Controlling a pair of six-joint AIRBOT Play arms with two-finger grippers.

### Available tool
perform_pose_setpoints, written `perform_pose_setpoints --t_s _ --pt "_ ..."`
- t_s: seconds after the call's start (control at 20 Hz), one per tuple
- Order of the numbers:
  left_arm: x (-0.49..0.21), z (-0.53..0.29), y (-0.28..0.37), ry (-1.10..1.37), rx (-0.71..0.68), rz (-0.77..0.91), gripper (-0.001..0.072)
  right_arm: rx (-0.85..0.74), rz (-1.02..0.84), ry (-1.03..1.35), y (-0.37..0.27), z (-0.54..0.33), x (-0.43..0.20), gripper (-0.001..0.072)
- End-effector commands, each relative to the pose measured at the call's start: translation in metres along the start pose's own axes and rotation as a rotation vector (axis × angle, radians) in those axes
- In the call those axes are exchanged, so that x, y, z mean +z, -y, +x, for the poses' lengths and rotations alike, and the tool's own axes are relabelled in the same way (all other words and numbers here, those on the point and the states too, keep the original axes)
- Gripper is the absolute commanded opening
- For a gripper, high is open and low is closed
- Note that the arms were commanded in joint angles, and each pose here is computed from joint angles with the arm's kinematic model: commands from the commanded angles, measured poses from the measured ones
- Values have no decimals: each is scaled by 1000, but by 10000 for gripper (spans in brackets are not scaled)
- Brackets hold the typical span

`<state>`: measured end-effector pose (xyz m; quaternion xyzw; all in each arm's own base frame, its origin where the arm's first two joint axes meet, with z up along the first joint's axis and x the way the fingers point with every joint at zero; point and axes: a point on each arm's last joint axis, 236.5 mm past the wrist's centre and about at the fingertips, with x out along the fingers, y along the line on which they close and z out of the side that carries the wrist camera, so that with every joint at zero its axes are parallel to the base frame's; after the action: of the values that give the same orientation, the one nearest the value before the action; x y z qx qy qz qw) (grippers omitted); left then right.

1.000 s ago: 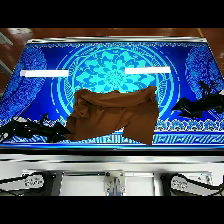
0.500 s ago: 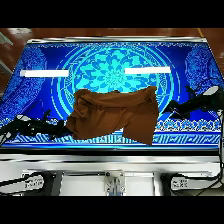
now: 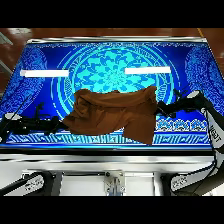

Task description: Fold the shirts.

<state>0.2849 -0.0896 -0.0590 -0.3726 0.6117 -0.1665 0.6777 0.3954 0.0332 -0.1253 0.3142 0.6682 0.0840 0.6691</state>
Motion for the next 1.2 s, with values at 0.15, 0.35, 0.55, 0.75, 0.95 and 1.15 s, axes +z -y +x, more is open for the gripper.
perform_pose_setpoints --t_s 0.15,0.35,0.55,0.75,0.95,1.15 --pt "77 -82 53 223 123 271 38 24 -300 170 -60 -70 30 58" --pt "121 -246 224 679 92 644 39 33 -624 663 -186 -262 36 59" --pt "21 -425 398 1208 50 1056 39 53 -839 1399 -301 -502 -79 58" --pt "-93 -502 453 1521 -67 1126 39 13 -868 1811 -315 -614 -227 58" --pt "-136 -507 432 1583 14 1085 40 -149 -867 1809 -286 -608 -290 59" --pt "-132 -458 390 1357 168 1051 40 -244 -821 1746 -262 -596 -293 59"
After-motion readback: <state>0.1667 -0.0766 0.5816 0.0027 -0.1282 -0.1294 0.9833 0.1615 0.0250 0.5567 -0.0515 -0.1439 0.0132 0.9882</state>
